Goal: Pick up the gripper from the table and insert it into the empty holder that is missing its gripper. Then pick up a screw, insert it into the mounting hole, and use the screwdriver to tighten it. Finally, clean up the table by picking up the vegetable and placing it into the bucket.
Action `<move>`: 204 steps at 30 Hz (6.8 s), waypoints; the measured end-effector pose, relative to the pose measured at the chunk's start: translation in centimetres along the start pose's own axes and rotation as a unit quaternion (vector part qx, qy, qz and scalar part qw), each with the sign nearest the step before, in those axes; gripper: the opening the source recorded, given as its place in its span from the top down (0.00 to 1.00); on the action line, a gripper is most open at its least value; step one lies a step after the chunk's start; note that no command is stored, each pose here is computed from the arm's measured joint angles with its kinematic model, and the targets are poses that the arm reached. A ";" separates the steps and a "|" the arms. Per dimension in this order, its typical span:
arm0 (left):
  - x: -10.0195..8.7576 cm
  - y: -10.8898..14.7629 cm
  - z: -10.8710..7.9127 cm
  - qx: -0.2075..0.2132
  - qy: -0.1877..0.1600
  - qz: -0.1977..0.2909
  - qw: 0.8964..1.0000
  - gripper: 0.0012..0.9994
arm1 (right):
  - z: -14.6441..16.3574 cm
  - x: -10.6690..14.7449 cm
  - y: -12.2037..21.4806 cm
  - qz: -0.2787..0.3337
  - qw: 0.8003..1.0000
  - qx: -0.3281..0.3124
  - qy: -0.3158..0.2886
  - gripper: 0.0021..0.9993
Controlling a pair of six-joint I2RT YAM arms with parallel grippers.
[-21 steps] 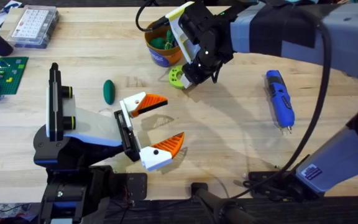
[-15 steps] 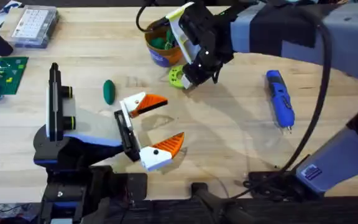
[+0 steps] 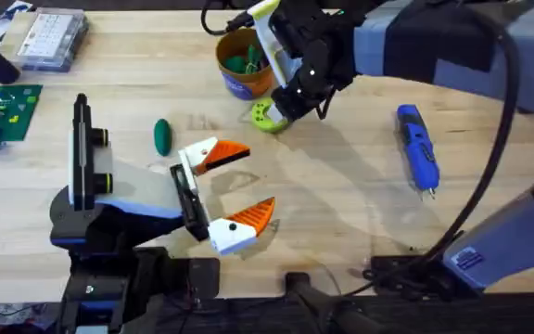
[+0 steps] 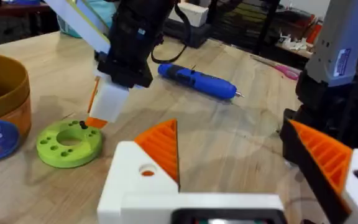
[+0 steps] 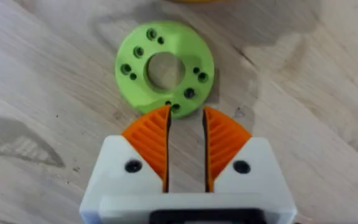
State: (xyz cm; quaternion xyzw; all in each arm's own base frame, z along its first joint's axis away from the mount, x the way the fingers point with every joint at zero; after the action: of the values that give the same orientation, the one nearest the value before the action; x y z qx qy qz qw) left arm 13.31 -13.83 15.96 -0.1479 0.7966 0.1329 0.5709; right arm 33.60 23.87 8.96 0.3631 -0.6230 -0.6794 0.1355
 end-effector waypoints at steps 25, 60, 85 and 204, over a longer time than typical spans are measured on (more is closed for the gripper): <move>0.0 0.0 0.0 0.000 0.000 0.000 1.000 0.01 | -0.1 -1.3 -1.1 -0.024 1.000 0.003 0.000 0.71; 0.0 0.0 0.0 0.000 0.000 0.000 1.000 0.01 | -0.4 -1.2 -2.1 -0.018 1.000 0.005 0.000 0.99; 0.0 0.0 0.0 0.000 0.000 0.000 1.000 0.01 | -0.5 -3.2 6.6 -0.112 0.994 0.013 0.000 1.00; 0.0 0.0 0.0 0.000 0.001 0.000 1.000 0.01 | 18.3 -3.2 15.2 -0.089 0.969 -0.151 0.175 1.00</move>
State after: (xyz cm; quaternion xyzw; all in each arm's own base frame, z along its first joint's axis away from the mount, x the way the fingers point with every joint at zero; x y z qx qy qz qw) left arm 13.29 -13.83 15.94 -0.1476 0.7974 0.1329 0.5698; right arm 19.65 36.78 23.65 0.5060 -0.4446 -0.7008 0.2348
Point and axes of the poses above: each hand's point on the last joint's axis, 136 mm out from that joint toward the fingers, its own y axis back along the fingers, its own z axis along the line the jaws close on, x = y × z, the point moved 2 cm from there along y, back along the fingers, and after that the axes turned 6 degrees about y, right-handed, at the moved point
